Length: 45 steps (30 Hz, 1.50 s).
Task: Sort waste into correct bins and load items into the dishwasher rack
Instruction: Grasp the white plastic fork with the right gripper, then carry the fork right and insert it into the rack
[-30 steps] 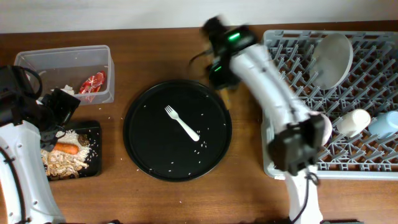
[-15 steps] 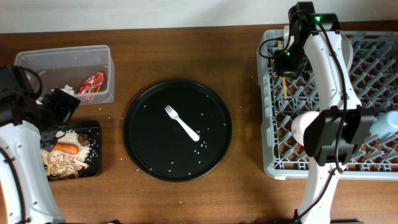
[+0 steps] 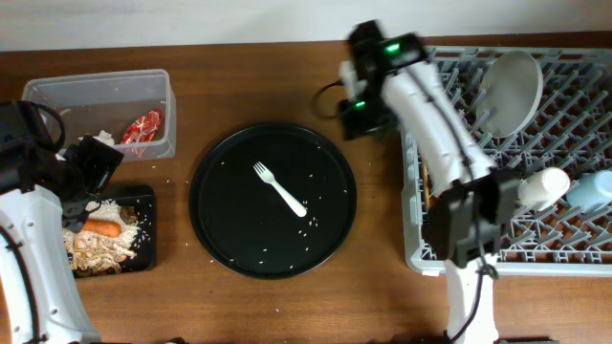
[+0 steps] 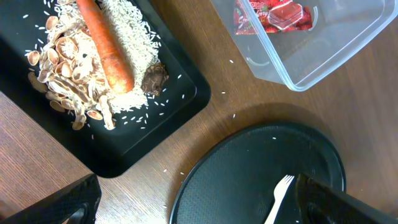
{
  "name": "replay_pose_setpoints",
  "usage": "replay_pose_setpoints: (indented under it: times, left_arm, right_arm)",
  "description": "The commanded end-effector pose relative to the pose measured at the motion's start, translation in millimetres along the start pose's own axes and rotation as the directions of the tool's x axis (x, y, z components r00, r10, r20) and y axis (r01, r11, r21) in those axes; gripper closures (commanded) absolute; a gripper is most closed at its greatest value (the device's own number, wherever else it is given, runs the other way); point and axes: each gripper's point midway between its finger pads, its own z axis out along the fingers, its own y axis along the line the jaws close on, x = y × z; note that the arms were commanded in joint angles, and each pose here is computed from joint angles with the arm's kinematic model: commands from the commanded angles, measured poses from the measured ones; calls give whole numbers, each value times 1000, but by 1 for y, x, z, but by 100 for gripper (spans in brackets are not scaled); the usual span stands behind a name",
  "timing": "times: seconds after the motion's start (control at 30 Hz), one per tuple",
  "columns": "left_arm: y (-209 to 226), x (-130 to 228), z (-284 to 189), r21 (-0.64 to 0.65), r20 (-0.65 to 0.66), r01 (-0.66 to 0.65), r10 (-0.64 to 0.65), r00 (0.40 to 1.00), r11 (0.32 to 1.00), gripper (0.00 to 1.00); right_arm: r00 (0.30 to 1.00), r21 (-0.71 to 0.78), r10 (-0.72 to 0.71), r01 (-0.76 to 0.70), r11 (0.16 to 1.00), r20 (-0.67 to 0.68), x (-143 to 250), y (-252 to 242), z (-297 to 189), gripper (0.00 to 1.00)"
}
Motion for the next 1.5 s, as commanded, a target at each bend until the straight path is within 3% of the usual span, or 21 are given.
replay_pose_setpoints:
  times: [0.0, 0.1, 0.23, 0.43, 0.63, 0.73, 0.8, 1.0, 1.1, 1.3, 1.47]
  left_arm:
    - [3, 0, 0, -9, 3, 14, -14, 1000, 1000, 1]
    - [3, 0, 0, -9, 3, 14, -14, 1000, 1000, 1]
    - [3, 0, 0, -9, 3, 14, -14, 1000, 1000, 1]
    - [3, 0, 0, -9, 3, 14, -14, 1000, 1000, 1]
    - [3, 0, 0, -9, 3, 14, -14, 1000, 1000, 1]
    - [3, 0, 0, -9, 3, 14, -14, 1000, 1000, 1]
    - [3, 0, 0, -9, 3, 14, -14, 1000, 1000, 1]
    - [3, 0, 0, -9, 3, 14, -14, 1000, 1000, 1]
    - [3, 0, 0, -9, 3, 14, -14, 1000, 1000, 1]
    - [3, 0, 0, -9, 3, 14, -14, 1000, 1000, 1]
    - [3, 0, 0, -9, 3, 14, -14, 1000, 1000, 1]
  right_arm:
    - [988, -16, -141, 142, 990, 56, -2, 67, -3, 17]
    - [963, -33, -261, 263, 964, 64, -1, 126, 28, 16]
    - [938, 41, -345, 344, 938, 40, 2, 156, 69, 16]
    - [919, 88, -390, 394, 915, -58, 18, 166, 129, 31]
    - [915, 91, -386, 397, 913, -115, 31, 159, 160, 34]
    - [915, 92, -386, 397, 913, -115, 31, 158, 164, 46]
    - [915, 95, -386, 397, 913, -115, 31, 157, 164, 65]
    - [915, 96, -386, 397, 913, -118, 31, 157, 163, 87]
    - [920, 97, -374, 385, 918, -116, 26, 153, 149, 96]
    - [970, 111, -239, 234, 966, 35, -31, 99, 34, 96]
    - [961, 144, 40, -82, 986, 275, -59, -47, -83, 96]
